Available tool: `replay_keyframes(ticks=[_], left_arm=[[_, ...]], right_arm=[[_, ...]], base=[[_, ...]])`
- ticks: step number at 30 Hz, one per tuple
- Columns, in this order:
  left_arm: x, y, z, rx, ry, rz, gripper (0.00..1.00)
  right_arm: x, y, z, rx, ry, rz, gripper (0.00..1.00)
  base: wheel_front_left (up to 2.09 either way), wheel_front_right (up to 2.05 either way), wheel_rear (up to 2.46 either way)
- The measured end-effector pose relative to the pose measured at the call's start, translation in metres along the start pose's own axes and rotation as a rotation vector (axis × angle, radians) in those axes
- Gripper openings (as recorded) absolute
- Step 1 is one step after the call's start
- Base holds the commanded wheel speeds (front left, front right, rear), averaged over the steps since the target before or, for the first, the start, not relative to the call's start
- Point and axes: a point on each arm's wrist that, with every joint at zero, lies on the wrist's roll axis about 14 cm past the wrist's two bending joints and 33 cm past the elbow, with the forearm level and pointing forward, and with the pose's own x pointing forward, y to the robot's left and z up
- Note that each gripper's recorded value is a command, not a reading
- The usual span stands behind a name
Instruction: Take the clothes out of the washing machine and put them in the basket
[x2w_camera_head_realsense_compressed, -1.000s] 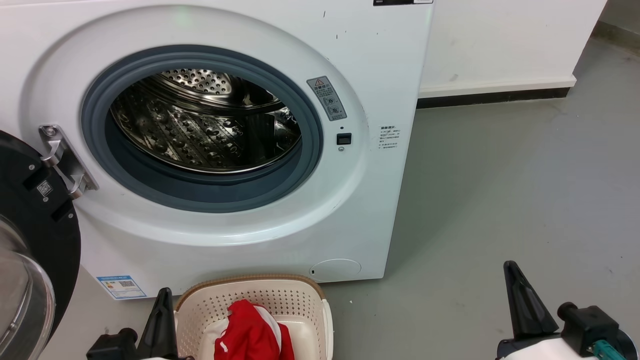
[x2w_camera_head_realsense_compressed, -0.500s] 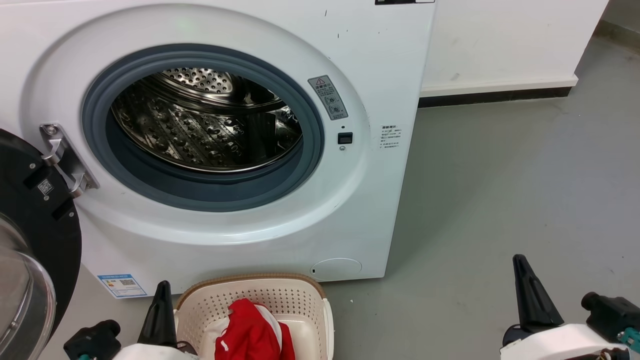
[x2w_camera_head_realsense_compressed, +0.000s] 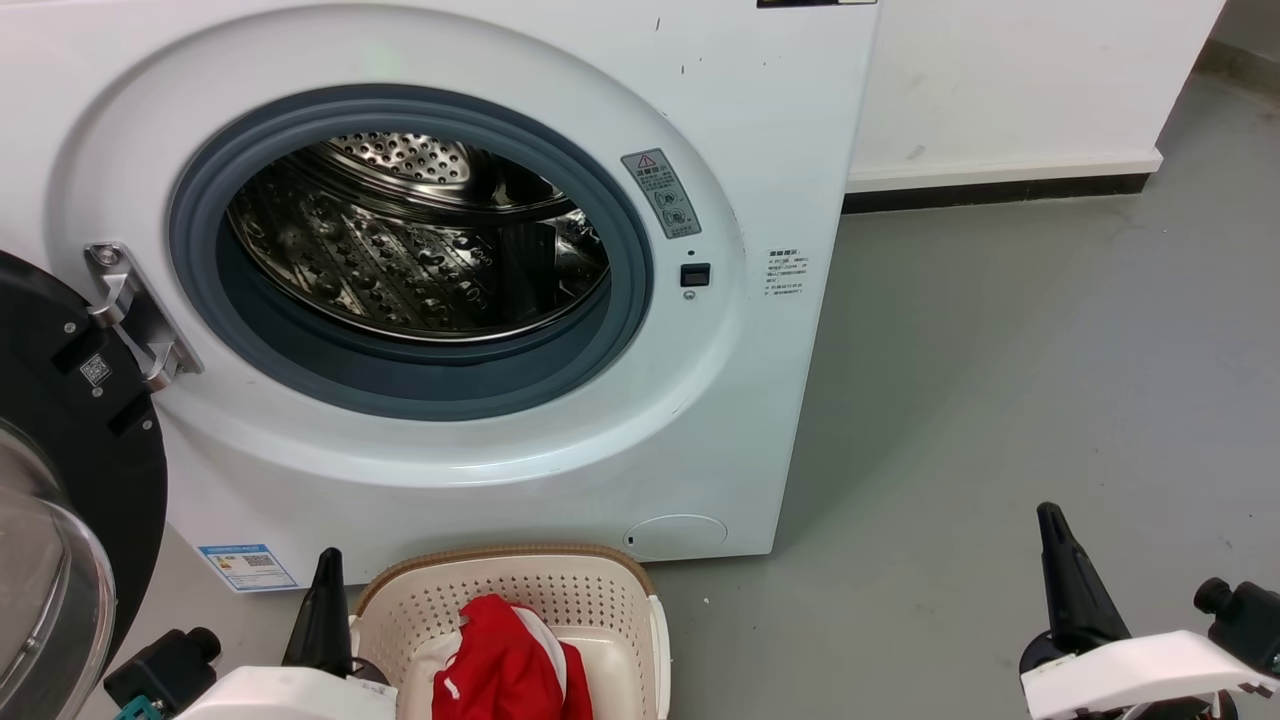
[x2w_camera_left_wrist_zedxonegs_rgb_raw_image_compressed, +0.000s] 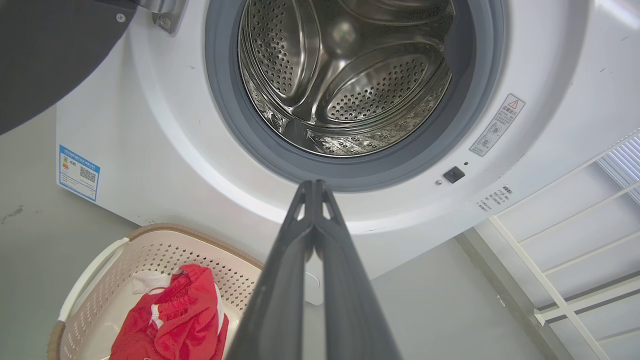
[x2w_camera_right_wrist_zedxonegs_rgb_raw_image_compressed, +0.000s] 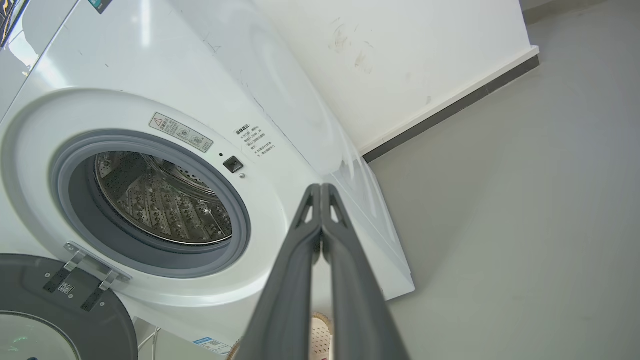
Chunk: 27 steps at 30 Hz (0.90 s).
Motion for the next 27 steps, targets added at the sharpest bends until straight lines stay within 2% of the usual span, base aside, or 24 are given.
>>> replay_keyframes(ticks=[27], left_arm=[[0.012, -0.001, 0.003, -0.355, 0.02, 0.001, 0.0]], right_arm=[[0.015, -0.004, 0.003, 0.368, 0.009, -0.031, 0.0]], base=[[0.0, 0.0, 0.0]])
